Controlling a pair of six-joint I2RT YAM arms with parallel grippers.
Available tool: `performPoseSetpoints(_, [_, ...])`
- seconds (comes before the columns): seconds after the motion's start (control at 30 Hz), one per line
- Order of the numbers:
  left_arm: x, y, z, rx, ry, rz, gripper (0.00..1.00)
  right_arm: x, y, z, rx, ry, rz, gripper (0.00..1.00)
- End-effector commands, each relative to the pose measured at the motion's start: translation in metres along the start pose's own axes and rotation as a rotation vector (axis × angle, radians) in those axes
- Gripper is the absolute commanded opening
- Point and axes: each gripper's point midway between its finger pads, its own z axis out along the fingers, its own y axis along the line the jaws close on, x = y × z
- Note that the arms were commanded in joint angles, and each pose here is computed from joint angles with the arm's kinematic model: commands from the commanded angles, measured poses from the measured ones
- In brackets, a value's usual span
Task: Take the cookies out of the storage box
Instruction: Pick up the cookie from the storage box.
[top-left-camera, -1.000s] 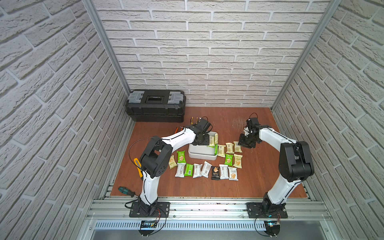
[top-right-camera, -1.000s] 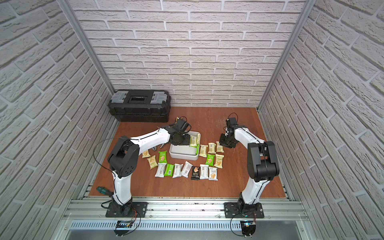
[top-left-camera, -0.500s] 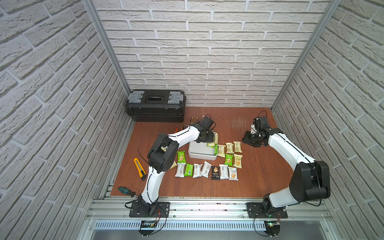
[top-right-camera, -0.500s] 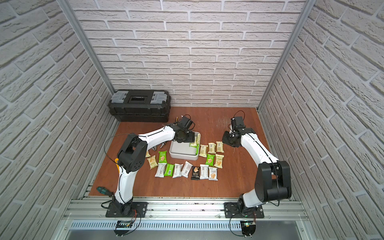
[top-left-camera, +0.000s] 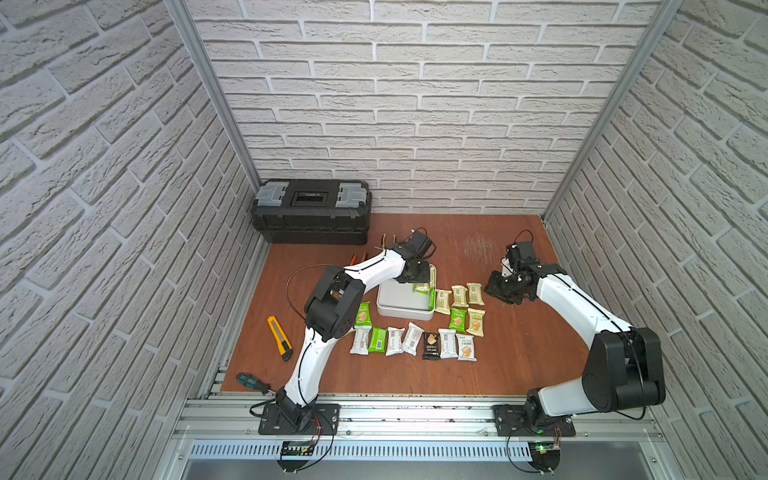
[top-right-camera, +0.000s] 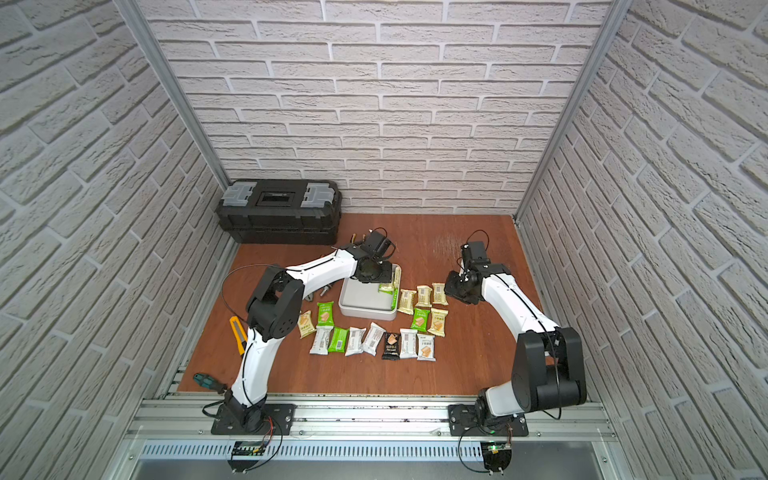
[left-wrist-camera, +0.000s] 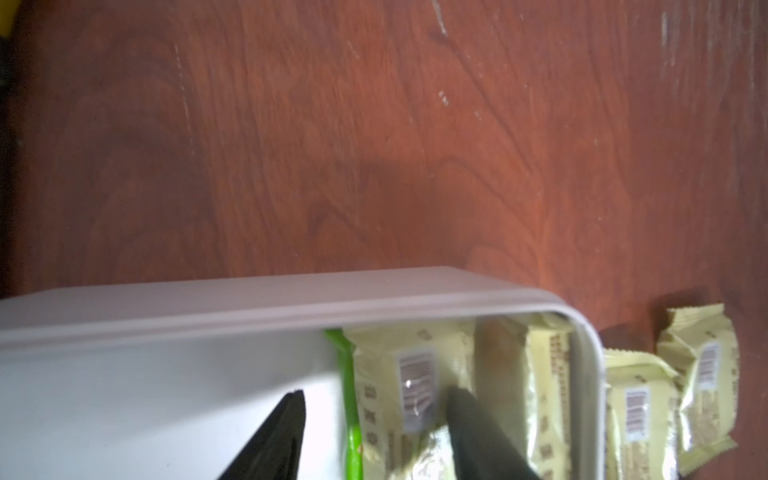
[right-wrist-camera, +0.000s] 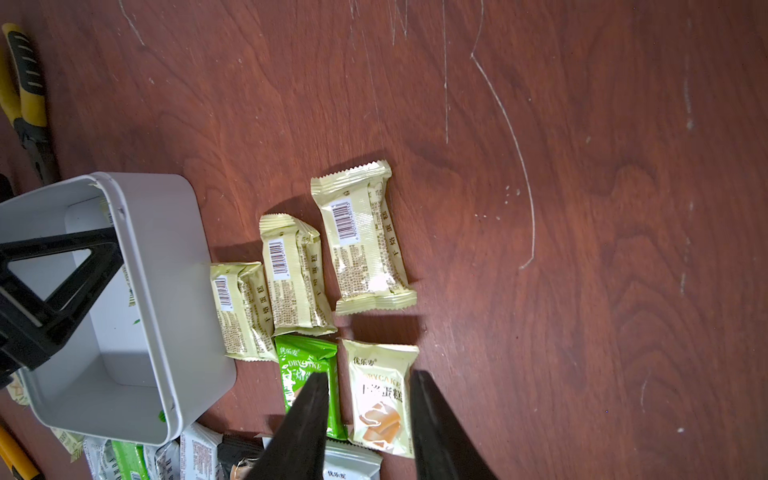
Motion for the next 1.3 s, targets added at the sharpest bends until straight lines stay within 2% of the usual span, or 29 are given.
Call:
performPoseSetpoints(0.0, [0.014,0.022,0.005,-0.11,0.032,0.017,0.51,-0.003,0.009,-0.01,-0.035,-0.034,-0.005,0.38])
performPoseSetpoints(0.27, [0.017,0.044,-0.013,-0.193,-0.012,0.017,0.25,-0.005,0.017,-0.014,-0.053,-0.039,-0.014,0.37])
performPoseSetpoints(0.57, [0.016,0.042,-0.02,-0.179,-0.027,0.027,0.0,-0.002,0.022,-0.017,-0.061,-0.042,-0.022,0.36])
performPoseSetpoints(0.7, [0.009,0.041,-0.03,-0.173,-0.054,0.028,0.0,0.001,0.025,-0.02,-0.064,-0.042,-0.027,0.36])
performPoseSetpoints(0.97, [-0.004,0.037,-0.072,-0.14,-0.141,0.025,0.0,0.011,0.04,-0.022,-0.087,-0.033,-0.041,0.35])
performPoseSetpoints(1.13, [0.001,0.043,-0.098,-0.128,-0.167,0.007,0.0,0.016,0.059,-0.022,-0.117,-0.025,-0.062,0.35])
performPoseSetpoints(1.27, [0.016,0.066,-0.12,-0.154,-0.186,-0.07,0.0,0.02,0.08,-0.023,-0.144,-0.021,-0.092,0.34])
